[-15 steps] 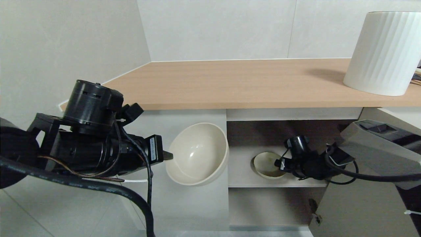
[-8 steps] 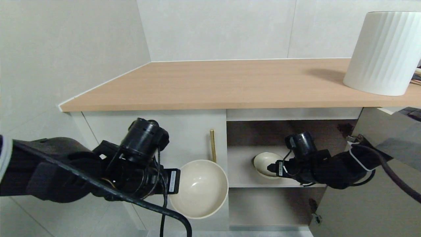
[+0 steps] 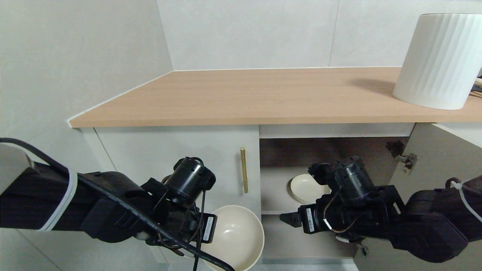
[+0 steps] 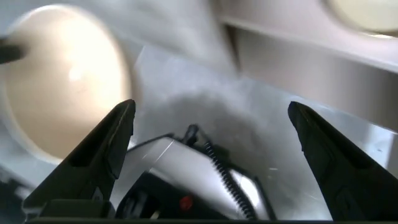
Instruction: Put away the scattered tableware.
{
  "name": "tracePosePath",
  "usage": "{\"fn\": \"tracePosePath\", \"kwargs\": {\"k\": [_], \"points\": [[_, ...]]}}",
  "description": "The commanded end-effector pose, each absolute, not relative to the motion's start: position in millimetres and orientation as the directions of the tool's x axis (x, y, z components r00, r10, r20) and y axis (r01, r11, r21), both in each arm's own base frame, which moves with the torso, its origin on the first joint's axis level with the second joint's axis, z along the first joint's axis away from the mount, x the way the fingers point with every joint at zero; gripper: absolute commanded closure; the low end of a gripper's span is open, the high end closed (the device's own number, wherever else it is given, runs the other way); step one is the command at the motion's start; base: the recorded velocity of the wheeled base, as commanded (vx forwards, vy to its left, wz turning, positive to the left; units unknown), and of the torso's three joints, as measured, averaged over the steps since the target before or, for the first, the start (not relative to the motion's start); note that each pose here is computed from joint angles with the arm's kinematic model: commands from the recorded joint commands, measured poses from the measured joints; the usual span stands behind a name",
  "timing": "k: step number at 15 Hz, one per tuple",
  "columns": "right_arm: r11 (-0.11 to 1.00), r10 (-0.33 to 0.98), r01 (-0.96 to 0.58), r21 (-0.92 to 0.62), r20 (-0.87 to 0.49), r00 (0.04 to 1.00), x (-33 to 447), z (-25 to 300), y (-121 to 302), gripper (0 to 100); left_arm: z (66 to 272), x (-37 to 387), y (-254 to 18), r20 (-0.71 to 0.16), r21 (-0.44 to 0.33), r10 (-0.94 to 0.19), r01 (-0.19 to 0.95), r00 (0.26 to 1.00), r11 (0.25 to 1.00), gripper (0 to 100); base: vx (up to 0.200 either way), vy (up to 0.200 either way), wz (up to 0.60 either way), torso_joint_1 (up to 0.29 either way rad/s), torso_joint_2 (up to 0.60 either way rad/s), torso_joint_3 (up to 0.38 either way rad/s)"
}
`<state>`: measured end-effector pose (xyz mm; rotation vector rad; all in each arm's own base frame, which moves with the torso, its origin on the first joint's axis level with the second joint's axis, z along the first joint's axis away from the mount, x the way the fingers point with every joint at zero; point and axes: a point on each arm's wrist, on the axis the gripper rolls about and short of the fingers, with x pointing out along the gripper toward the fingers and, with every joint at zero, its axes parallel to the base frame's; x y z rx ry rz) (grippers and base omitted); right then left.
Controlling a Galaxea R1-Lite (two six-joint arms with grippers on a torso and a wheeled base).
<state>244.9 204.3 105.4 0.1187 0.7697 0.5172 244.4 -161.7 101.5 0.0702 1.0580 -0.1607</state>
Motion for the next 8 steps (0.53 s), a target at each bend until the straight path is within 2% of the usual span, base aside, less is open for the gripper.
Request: {"fn": "tracePosePath", "kwargs": {"k": [1, 4, 8], "points": [[0.846, 0.52, -0.449, 0.289, -0.633, 0.573, 229.9, 107.0, 213.3, 0, 101.9, 242.2, -166.3, -0.869, -0.018, -0.105, 0.181, 0.483, 0.983, 100, 0.0, 0.0, 0.0, 0.0, 0.0, 0.0], [0.824, 0.54, -0.492, 0.281, -0.653, 0.531, 219.7, 96.6, 229.7, 0, 105.5, 235.8, -174.1, -0.86, -0.012, -0.116, 0.208, 0.496, 0.978, 100, 0.0, 0.0, 0.0, 0.0, 0.0, 0.0], [0.826, 0.532, -0.495, 0.271, -0.665, 0.525, 223.9, 85.1, 241.7, 0, 114.3, 226.0, -179.2, -0.846, -0.017, -0.142, 0.24, 0.514, 0.971, 100, 0.0, 0.0, 0.0, 0.0, 0.0, 0.0]]}}
